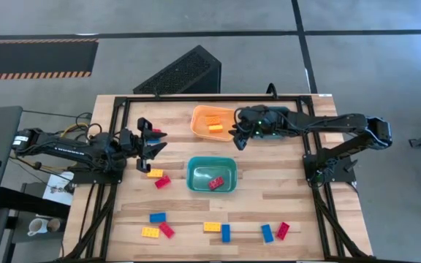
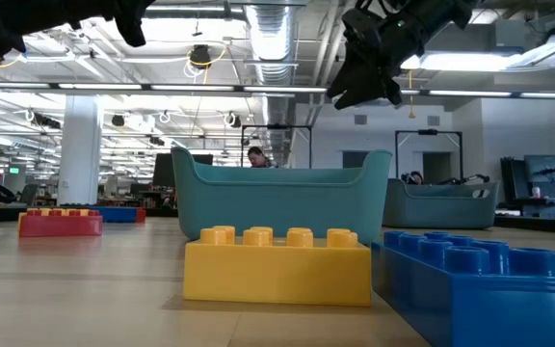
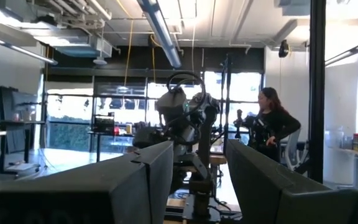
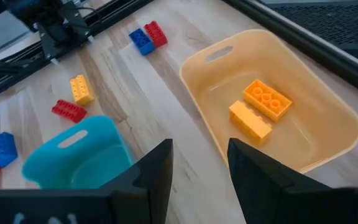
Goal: Sort & place blocks by color
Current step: Put the blue game piece into the blue bin
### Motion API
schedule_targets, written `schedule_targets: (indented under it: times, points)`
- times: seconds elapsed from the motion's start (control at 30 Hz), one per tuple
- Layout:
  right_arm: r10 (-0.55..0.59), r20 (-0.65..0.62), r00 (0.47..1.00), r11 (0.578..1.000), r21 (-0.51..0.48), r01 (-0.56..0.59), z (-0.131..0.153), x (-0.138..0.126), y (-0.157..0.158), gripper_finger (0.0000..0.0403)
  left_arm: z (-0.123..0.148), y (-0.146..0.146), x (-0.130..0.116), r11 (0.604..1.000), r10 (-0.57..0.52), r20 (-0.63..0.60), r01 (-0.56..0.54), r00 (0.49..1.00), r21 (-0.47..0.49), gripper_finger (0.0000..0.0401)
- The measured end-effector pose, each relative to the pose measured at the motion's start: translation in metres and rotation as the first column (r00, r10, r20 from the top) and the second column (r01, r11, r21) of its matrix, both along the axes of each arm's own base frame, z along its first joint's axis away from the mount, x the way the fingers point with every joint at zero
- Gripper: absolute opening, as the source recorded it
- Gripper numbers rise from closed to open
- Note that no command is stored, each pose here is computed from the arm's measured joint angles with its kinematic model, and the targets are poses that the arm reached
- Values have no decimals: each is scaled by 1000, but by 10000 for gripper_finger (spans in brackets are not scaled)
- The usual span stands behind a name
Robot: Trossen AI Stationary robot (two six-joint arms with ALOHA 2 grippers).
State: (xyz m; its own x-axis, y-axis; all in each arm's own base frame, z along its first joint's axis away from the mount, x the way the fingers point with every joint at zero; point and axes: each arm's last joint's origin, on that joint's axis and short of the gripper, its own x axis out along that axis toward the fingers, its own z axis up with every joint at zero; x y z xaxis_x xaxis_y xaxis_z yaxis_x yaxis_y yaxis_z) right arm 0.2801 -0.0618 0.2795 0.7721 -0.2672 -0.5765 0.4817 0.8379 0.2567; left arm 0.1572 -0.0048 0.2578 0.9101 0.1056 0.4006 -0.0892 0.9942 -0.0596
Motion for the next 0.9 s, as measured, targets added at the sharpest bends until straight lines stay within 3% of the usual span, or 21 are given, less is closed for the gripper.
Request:
schedule_targets:
  times: [0.27,0.53,0.73,0.9]
  points:
    - [38,36,999,999,-8,-38,10,-5,12,175,-3,-1,1,999,-45,-34,45,998,10,140]
    - [185,10,983,981,-61,-184,12,-5,37,175,-6,-1,3,999,-40,-66,41,997,17,140]
    - [248,32,968,955,-178,-239,28,-18,54,175,-9,-1,4,999,-34,-99,37,995,29,140]
    - [301,163,940,930,-266,-252,37,-39,63,175,-20,-1,6,996,-70,-198,57,978,-73,140]
